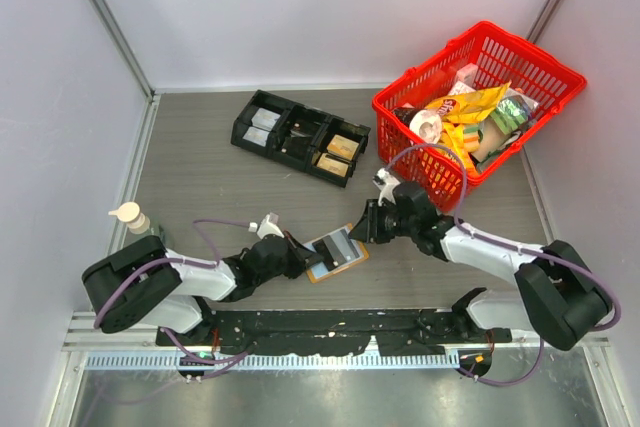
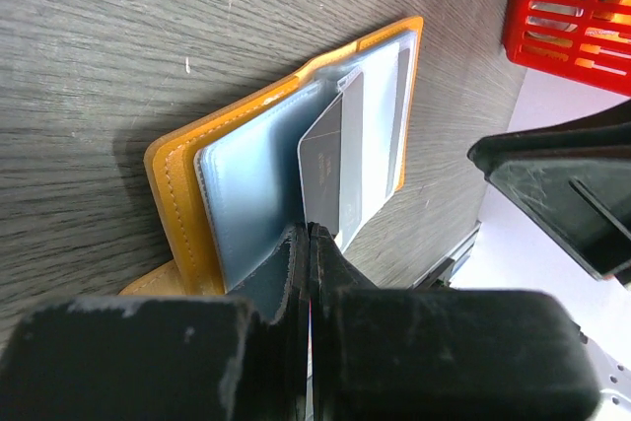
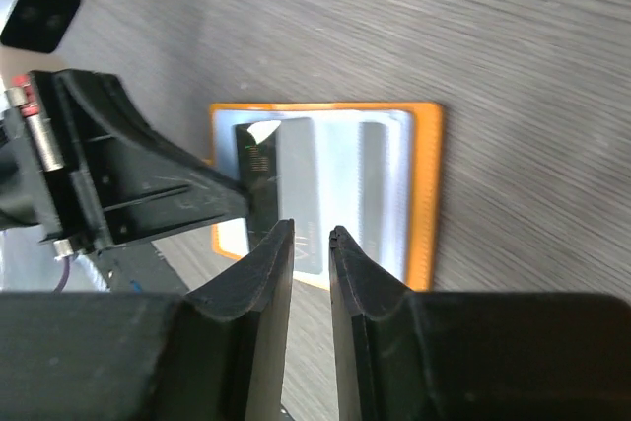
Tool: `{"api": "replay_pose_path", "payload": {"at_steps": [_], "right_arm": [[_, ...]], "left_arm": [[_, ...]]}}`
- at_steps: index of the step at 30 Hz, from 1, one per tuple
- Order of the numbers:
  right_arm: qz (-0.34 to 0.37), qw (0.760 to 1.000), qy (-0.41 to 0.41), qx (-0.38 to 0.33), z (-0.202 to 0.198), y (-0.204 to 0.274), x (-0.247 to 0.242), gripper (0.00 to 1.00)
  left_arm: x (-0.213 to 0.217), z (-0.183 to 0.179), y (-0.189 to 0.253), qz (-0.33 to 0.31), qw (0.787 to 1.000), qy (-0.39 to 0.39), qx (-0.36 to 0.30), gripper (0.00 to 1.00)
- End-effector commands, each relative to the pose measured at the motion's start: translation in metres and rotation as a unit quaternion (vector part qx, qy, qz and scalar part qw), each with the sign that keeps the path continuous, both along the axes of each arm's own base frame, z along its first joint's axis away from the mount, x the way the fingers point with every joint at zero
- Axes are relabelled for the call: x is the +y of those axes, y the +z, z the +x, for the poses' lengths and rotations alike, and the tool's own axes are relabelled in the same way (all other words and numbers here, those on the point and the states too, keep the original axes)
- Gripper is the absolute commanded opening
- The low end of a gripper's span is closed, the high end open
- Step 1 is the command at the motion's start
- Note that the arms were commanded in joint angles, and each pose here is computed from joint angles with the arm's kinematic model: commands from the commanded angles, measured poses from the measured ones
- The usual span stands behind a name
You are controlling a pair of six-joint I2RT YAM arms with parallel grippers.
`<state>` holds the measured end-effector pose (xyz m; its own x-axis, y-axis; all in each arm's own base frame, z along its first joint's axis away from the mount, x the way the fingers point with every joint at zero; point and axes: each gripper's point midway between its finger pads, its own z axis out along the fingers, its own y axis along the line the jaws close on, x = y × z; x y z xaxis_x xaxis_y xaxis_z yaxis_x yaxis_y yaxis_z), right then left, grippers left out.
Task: Take the credit cards out of the card holder
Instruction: Remove the credit card from the card holder.
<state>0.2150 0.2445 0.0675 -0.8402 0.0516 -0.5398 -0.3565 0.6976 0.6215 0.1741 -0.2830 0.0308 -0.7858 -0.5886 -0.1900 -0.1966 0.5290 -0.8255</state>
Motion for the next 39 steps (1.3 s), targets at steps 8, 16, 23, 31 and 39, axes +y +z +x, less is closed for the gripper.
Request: {"api": "replay_pose_path", "payload": {"at_steps": [8,16,23,31,39], "right_arm": [[0.021,0.996,0.081,0.011,-0.012,-0.018,0.043,0.26],[-0.013,0.997,0.063,0.049,-0.025,-0.057,0.027,0.25],[-0.018,0.997,0.056,0.054,-0.031,-0.061,0.021,0.22],[-0.014,0.997,0.052,0.054,-0.029,-0.059,0.021,0.22],[-0.012,0.998,0.048,0.047,-0.028,-0.055,0.021,0.22]], "left_arm": [[-0.008,0.006,0.008,-0.001,1.0,-0.009,-0.022,0.0],[-0.011,0.009,0.013,-0.009,0.999,-0.008,-0.031,0.16],[-0.017,0.012,0.017,-0.011,0.999,-0.012,-0.039,0.43],[-0.024,0.017,0.016,-0.012,0.999,-0.014,-0.039,0.42],[-0.009,0.013,0.016,0.009,0.999,-0.007,-0.044,0.02]]}}
